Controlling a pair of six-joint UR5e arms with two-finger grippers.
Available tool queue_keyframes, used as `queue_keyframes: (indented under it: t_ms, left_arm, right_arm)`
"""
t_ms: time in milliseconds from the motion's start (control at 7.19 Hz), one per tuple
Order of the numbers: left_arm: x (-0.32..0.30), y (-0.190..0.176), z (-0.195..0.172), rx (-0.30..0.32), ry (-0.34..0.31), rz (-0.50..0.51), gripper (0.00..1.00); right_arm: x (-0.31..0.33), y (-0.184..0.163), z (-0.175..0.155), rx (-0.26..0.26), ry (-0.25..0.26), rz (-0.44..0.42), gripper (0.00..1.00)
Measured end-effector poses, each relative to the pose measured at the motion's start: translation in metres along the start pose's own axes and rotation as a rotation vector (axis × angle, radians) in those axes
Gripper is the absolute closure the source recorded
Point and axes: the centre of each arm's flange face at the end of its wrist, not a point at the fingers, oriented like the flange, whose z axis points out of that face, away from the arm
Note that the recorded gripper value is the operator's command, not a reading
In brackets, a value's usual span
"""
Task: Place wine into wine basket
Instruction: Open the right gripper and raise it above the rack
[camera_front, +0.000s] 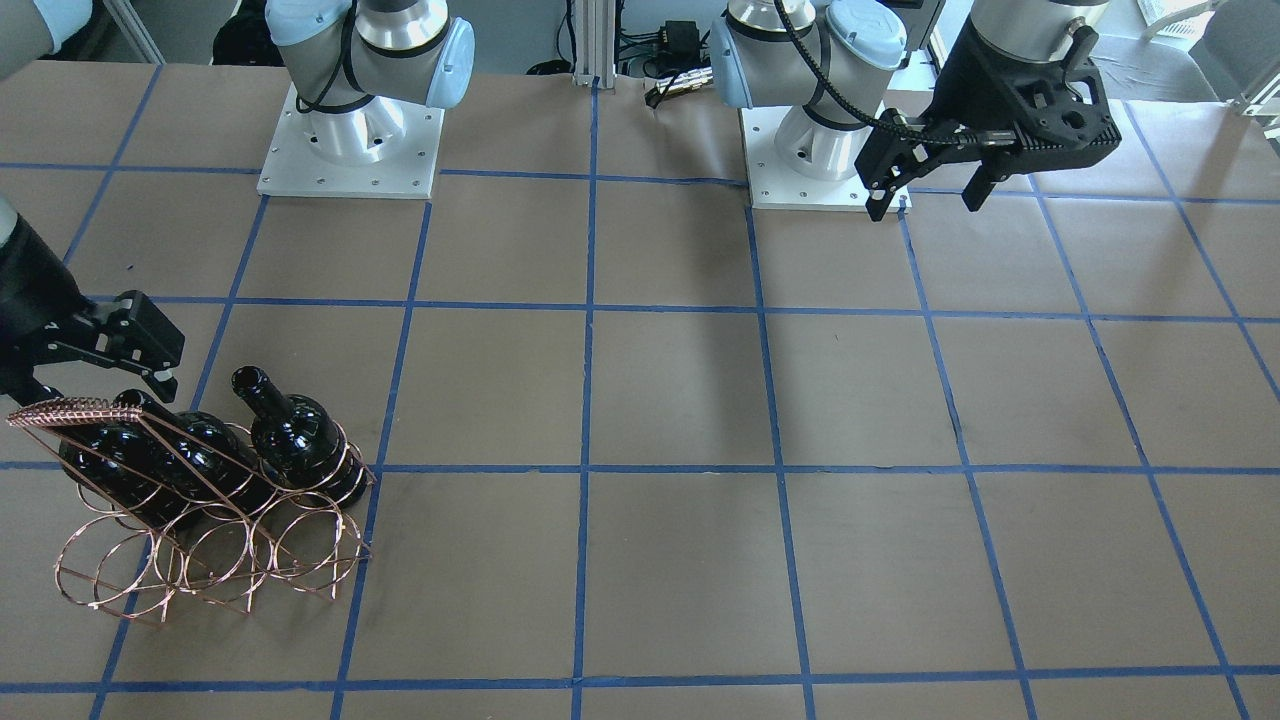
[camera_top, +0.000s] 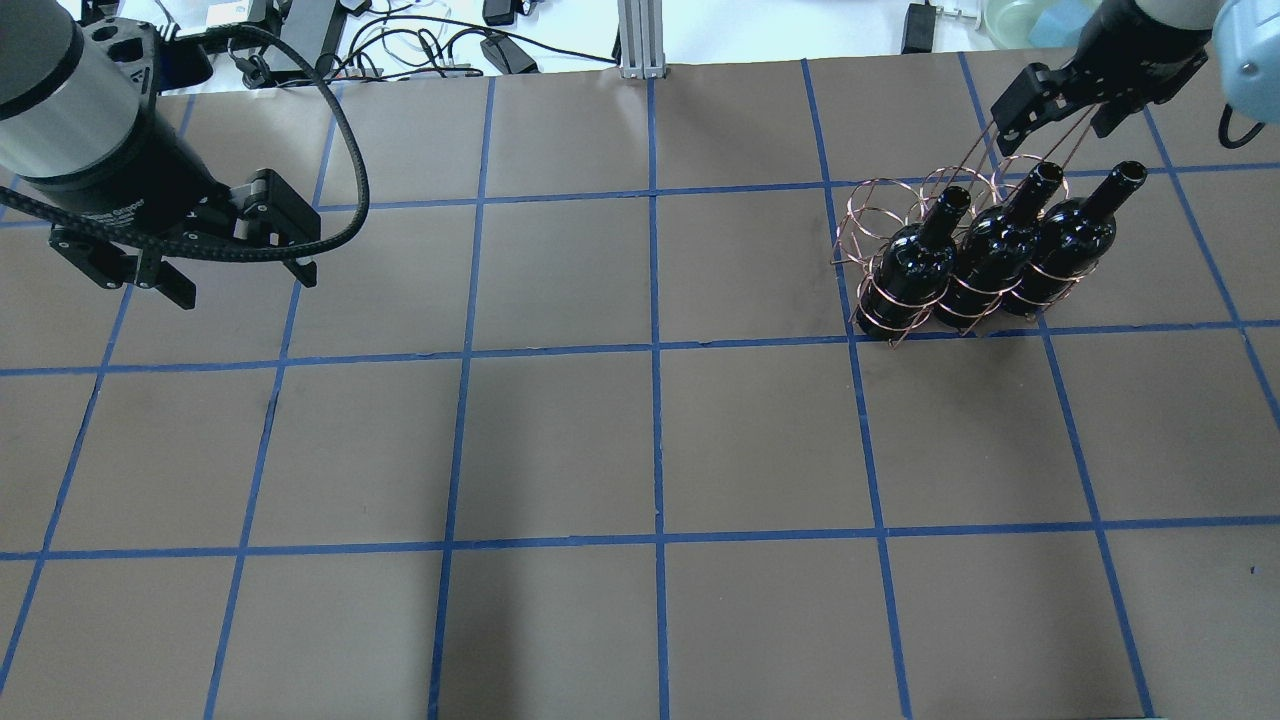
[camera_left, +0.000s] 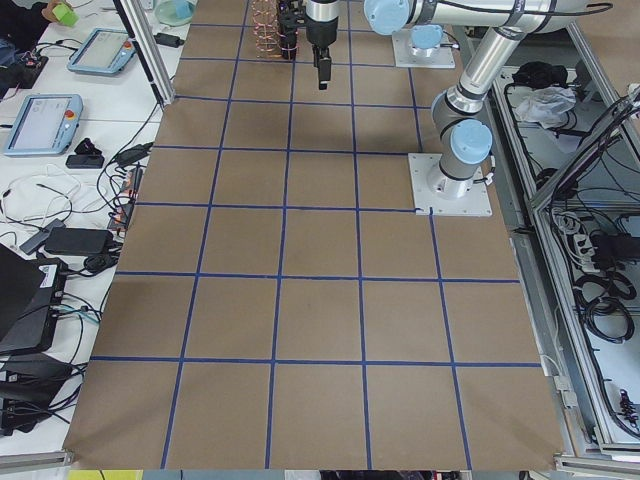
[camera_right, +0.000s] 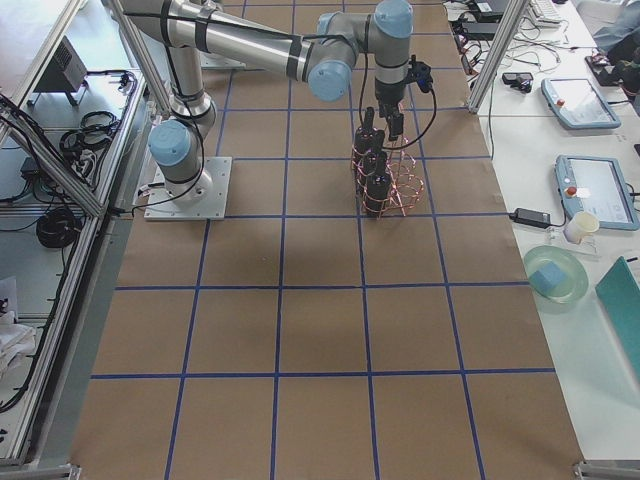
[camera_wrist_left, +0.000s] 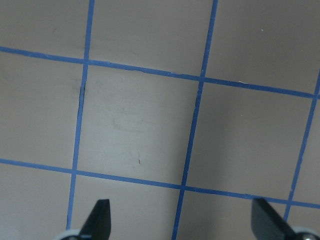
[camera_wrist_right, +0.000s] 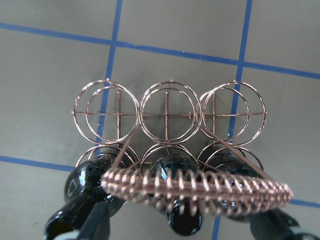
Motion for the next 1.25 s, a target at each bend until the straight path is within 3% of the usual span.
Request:
queue_keyframes:
  t_ms: [278,556,973,1251]
  left_arm:
    - [-0.001,0.000,0.000,0.000,-0.002,-0.001,0.00]
    - [-0.001,0.000,0.000,-0.001,-0.002,0.000,0.00]
    - [-0.001,0.000,-0.001,0.003,0.000,-0.001,0.00]
    - [0.000,-0.001,-0.002,0.005,0.005,0.003,0.00]
  right_arm:
    - [-0.087,0.018,-0.047,-0.002,-0.003,0.099,0.00]
    - [-0.180,0.037,-0.050,-0.031,0.017,0.190,0.00]
    - [-0.187,0.041,-0.044,-0.062,0.030,0.260,0.01]
    - [-0.171,0.041,-0.045,-0.074,0.036,0.222,0.01]
